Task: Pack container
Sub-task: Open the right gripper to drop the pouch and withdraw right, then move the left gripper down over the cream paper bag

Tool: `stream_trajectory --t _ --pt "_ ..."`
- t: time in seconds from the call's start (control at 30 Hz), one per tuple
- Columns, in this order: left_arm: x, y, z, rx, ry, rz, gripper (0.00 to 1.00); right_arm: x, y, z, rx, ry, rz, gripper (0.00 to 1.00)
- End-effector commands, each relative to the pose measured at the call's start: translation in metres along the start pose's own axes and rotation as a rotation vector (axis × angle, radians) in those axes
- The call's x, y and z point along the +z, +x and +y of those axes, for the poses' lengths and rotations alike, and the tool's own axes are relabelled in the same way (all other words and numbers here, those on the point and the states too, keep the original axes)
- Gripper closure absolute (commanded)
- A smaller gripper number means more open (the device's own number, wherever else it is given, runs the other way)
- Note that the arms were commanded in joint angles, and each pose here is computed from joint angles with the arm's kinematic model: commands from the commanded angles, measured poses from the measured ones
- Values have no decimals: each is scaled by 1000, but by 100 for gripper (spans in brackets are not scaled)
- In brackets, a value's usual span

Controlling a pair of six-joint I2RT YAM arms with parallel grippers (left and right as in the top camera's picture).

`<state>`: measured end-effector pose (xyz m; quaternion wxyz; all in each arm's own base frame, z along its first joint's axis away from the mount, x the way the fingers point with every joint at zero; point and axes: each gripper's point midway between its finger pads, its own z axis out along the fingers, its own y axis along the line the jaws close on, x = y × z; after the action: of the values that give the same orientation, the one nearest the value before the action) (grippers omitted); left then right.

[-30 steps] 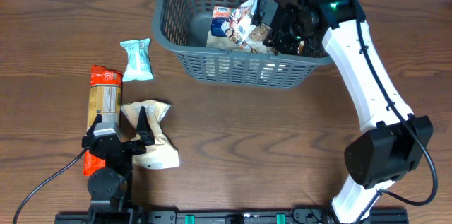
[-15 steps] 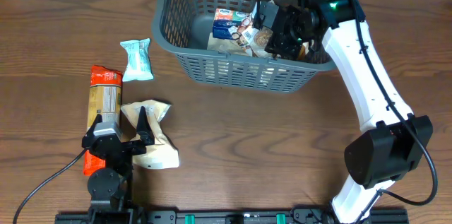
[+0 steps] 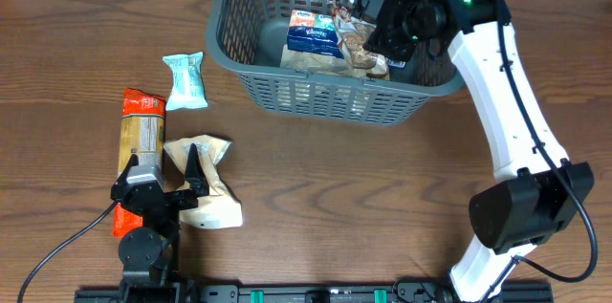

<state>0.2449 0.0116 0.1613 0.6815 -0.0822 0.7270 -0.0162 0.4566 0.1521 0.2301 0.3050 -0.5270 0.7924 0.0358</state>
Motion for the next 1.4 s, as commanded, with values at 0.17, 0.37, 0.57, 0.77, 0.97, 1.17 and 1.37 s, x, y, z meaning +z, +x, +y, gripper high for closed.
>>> stream_trajectory --t 0.17,0.37,0.57,0.77,0.97,1.17,1.37 --pt "1 4 1 -8 -3 3 1 -40 -40 -61 82 214 -156 43" --pt "1 5 1 -8 -3 4 1 -101 -67 -109 288 371 -329 27" --pt "1 5 1 -8 -4 4 1 -163 -16 -151 685 529 -345 22" --pt "1 4 1 -8 -4 3 1 -232 66 -170 942 701 -305 21" --pt "0 -1 0 -10 -2 -8 1 -258 153 -149 1127 735 -122 15" --pt "-9 -24 -2 -7 -5 12 1 -252 211 -116 1285 663 61 12" --pt "-19 -58 -6 5 -17 93 1 -241 228 -109 1316 631 115 9"
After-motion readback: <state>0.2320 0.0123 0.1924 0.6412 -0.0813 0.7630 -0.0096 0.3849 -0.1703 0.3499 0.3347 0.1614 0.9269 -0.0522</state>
